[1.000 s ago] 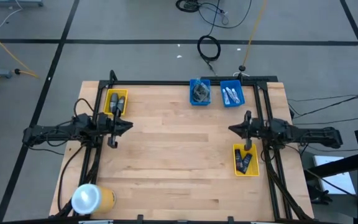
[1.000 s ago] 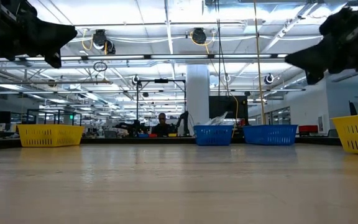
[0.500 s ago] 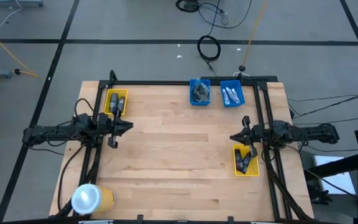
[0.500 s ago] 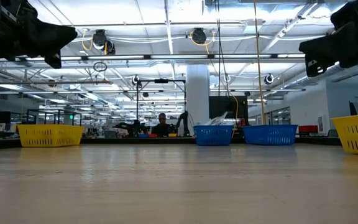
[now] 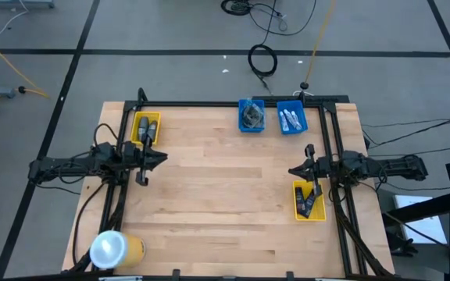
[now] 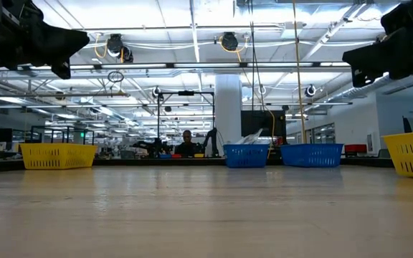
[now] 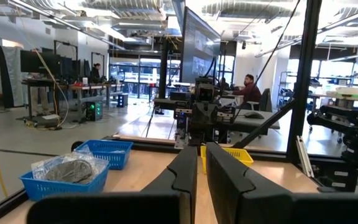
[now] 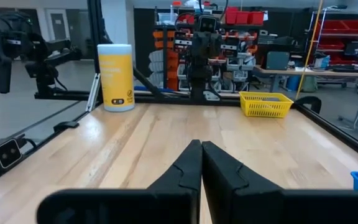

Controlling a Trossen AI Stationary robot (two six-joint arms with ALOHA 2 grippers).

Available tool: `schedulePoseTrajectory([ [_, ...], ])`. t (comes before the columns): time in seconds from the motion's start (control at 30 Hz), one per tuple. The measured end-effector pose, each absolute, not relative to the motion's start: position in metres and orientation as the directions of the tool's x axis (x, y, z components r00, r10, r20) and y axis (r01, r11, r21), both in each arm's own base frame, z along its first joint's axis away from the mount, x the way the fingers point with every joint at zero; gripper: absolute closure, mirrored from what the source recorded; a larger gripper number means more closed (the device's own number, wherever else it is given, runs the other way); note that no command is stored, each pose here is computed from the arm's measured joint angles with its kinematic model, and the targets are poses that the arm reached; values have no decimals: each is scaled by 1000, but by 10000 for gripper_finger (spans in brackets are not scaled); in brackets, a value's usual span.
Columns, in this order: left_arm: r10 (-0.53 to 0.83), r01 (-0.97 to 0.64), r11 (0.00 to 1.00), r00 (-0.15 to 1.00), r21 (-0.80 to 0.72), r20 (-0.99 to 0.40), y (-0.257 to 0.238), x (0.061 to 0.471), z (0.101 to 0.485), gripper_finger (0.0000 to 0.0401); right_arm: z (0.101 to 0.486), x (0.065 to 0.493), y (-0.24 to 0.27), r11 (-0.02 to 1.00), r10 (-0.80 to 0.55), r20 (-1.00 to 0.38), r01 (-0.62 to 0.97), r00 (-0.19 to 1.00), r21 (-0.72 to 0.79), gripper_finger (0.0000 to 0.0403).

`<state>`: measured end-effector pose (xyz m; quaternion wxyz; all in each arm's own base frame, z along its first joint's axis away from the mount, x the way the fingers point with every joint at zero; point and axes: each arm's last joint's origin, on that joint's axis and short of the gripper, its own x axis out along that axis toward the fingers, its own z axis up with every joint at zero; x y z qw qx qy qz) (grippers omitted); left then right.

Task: Pick & Place Travel size toiletries
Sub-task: Return to Home Position

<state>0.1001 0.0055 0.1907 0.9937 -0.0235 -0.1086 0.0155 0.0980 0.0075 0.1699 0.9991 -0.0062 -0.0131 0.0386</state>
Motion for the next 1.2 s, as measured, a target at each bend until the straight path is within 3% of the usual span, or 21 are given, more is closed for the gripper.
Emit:
schedulePoseTrajectory([
  [0.43, 36, -25, 998, 978, -52, 206, 5, 100, 190, 364, 170, 98, 7, 997, 77, 30, -77, 997, -12, 399],
  [0.7, 6, -5, 1000, 1000, -28, 30, 2, 97, 171, 364, 170, 98, 7, 997, 77, 29, -76, 997, -12, 399],
  [1.2, 13, -14, 1000, 999, 20, 31, 1, 97, 171, 364, 170, 98, 7, 997, 77, 30, -77, 997, -12, 399],
])
